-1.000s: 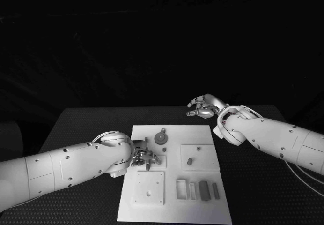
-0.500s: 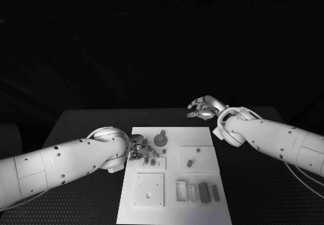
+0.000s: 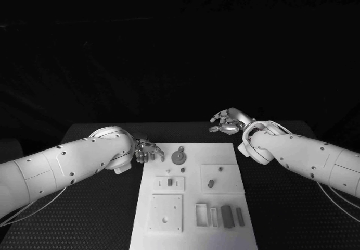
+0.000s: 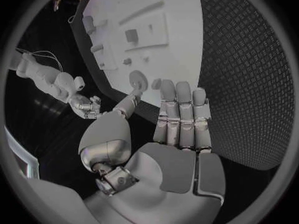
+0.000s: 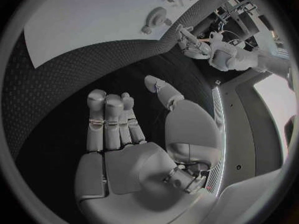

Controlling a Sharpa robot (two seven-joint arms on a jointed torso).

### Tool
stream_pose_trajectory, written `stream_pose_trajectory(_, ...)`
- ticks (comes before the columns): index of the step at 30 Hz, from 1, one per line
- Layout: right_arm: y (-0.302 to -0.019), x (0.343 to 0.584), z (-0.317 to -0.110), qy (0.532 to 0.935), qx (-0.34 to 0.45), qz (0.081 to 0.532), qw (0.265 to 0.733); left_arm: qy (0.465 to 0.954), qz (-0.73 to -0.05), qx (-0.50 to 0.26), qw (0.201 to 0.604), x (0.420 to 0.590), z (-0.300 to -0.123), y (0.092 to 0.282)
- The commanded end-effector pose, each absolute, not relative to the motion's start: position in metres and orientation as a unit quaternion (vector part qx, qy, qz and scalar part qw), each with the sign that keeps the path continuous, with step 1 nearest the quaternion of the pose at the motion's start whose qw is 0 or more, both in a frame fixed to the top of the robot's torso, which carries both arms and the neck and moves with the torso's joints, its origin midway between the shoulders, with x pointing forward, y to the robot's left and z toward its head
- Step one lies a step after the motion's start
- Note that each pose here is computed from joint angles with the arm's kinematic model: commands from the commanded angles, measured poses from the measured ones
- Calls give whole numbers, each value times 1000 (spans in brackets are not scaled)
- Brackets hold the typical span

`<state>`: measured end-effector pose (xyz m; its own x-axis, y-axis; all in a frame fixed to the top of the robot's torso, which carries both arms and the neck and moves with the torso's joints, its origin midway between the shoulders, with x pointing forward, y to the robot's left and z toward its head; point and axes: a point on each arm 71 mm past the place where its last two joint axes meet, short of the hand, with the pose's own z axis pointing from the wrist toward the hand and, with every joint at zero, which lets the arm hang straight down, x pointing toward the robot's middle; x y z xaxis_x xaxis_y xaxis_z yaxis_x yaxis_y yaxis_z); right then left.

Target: Assemble the parts on the task board

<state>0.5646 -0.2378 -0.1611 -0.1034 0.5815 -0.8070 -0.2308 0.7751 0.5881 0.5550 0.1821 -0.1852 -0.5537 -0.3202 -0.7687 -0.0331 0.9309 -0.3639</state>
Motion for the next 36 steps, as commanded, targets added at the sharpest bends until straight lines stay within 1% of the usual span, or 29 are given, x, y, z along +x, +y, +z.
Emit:
stream_pose_trajectory(1,-236,565,-161,677,127,314,653,861,-169,-112,466,563,-183,182)
stream_pose_trajectory(8,-232,565,-162,677,125,317,652,870,-152,-104,457,575,-187,184)
stream_pose_trajectory(13,-230,565,-162,677,124,318,652,871,-150,-103,455,580,-188,180)
stream_pose_trajectory(18,-229,565,-162,678,124,319,651,875,-151,-100,450,581,-193,175)
stream_pose_trajectory(31,-228,565,-162,678,123,319,651,880,-150,-95,441,581,-196,173)
stream_pose_trajectory(36,-228,565,-162,678,123,319,650,884,-153,-91,433,580,-200,170)
